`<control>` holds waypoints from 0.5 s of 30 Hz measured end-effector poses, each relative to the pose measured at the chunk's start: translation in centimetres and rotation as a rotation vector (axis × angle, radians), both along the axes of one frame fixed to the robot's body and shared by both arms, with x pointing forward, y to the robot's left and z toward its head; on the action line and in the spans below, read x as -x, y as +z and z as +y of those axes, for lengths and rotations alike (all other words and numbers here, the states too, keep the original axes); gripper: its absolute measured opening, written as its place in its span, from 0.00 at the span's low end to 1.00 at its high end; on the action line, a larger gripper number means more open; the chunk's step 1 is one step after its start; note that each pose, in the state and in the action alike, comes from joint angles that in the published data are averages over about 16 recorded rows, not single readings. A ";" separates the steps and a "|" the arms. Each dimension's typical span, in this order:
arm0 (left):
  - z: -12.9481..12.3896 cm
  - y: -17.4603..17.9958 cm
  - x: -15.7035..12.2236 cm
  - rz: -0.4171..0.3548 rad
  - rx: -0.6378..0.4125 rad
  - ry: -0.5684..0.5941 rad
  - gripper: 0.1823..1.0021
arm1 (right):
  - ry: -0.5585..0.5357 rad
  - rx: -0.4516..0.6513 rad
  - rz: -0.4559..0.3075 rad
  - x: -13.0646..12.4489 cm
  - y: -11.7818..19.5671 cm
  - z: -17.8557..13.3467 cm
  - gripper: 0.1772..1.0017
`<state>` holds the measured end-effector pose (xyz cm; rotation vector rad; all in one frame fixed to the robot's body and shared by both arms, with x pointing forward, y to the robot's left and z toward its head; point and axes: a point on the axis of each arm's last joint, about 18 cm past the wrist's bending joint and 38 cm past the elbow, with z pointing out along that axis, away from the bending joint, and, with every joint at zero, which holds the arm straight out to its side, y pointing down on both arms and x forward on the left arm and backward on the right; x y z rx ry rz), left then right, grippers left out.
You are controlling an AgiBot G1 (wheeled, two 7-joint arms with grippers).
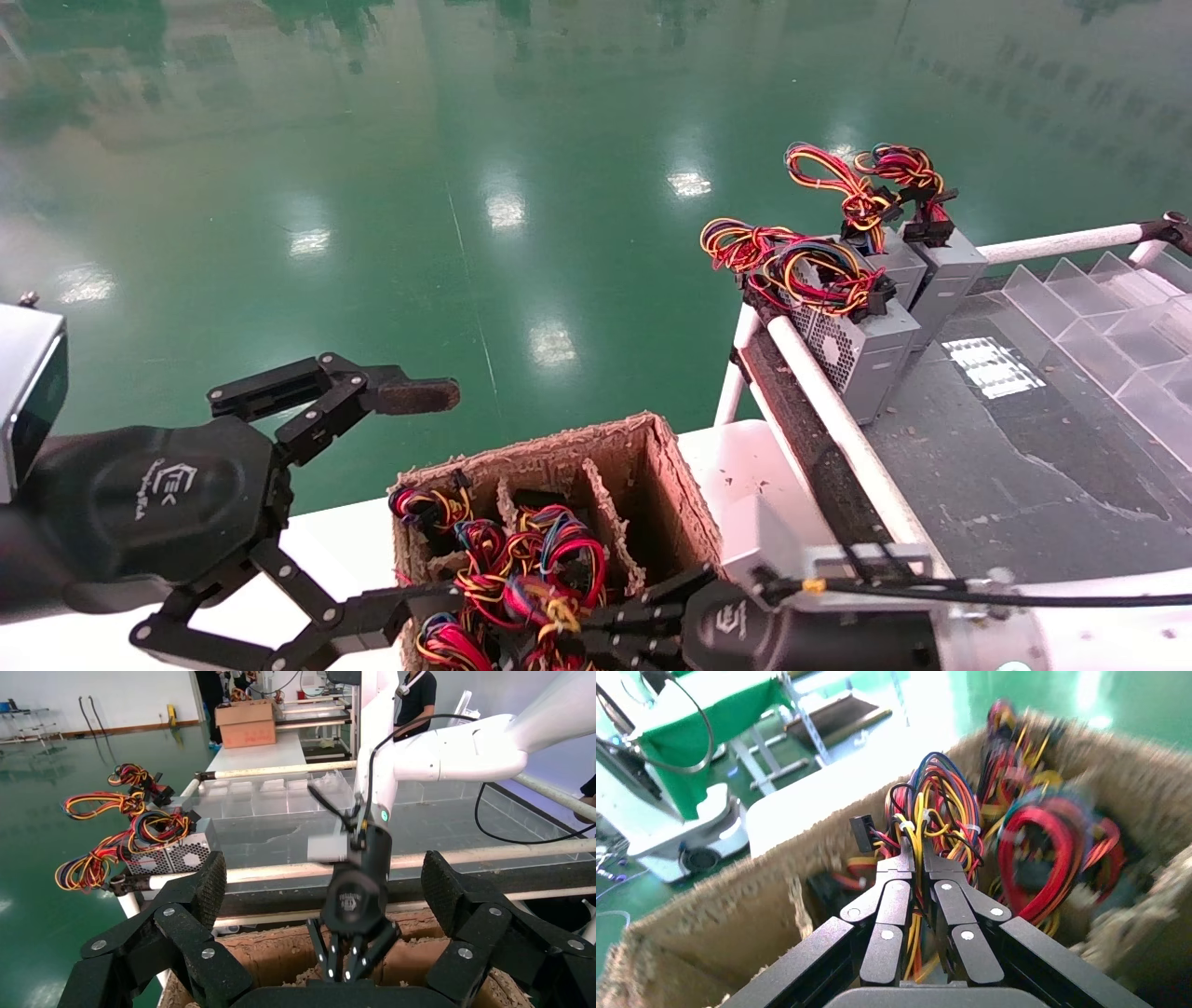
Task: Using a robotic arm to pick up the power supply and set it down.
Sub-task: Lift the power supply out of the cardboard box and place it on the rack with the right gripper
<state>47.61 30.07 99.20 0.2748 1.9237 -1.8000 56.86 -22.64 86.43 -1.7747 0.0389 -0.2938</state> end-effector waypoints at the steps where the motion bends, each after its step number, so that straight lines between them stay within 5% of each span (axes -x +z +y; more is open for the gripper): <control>1: 0.0 0.0 0.0 0.000 0.000 0.000 1.00 | -0.001 -0.011 -0.008 0.2 0.4 -0.2 0.04; 15: 0.0 0.0 0.0 0.000 0.000 0.000 1.00 | -0.022 -0.198 -0.144 3.4 9.1 -4.4 0.04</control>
